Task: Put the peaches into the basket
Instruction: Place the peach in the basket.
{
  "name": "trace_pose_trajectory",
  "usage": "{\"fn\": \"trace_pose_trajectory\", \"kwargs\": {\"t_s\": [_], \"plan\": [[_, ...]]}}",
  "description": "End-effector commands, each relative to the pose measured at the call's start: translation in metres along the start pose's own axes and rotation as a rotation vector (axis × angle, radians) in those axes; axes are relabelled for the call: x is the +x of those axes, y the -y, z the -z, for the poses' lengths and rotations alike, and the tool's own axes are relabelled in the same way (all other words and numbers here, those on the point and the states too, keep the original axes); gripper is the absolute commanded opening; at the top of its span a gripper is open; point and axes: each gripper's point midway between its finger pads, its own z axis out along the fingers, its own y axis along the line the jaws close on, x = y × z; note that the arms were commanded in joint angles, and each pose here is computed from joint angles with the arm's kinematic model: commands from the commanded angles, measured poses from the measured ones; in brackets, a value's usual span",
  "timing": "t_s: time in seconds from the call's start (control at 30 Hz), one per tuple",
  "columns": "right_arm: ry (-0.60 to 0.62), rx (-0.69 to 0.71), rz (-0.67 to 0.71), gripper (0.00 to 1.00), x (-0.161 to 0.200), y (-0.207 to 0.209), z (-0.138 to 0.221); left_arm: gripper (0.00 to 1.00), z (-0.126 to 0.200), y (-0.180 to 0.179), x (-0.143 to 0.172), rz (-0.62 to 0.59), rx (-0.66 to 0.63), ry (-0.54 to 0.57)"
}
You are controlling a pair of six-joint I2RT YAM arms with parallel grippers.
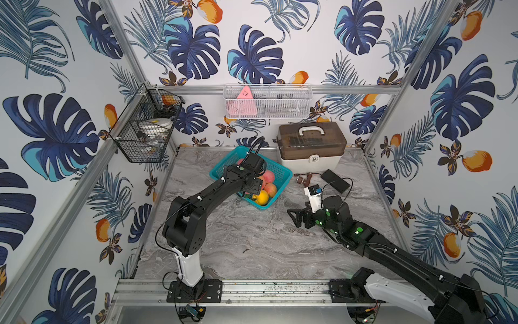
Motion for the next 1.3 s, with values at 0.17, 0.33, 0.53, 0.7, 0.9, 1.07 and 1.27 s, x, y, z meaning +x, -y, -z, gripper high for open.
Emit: {"fn": "trace_pose_trajectory", "kwargs": {"t_s": [0.17, 0.33, 0.53, 0.7, 0.9, 1.07, 1.27], "plan": [[0.045, -0.012, -0.016, 1.00, -0.009, 0.004, 0.004, 0.76, -0.004, -0.002, -0.001, -0.013, -0.021, 0.001], [0.055, -0.011, -0.028, 1.00, -0.011, 0.010, 0.006, 0.77, -0.009, -0.001, 0.001, -0.011, -0.022, -0.015], [0.052, -0.012, -0.043, 1.00, -0.009, 0.016, 0.008, 0.78, -0.014, 0.001, 0.004, 0.003, -0.012, -0.022], [0.060, -0.006, -0.051, 1.00, -0.011, 0.022, 0.010, 0.79, -0.017, 0.003, 0.009, 0.006, -0.006, -0.035], [0.066, 0.000, -0.060, 1.00, -0.012, 0.027, 0.012, 0.82, -0.017, 0.003, 0.009, 0.004, -0.007, -0.042], [0.064, 0.003, -0.062, 1.00, -0.012, 0.029, 0.012, 0.86, -0.014, 0.005, 0.007, 0.016, 0.004, -0.035], [0.060, 0.024, -0.064, 1.00, -0.015, 0.033, 0.015, 0.89, -0.008, 0.006, 0.004, 0.026, 0.019, -0.026]]}}
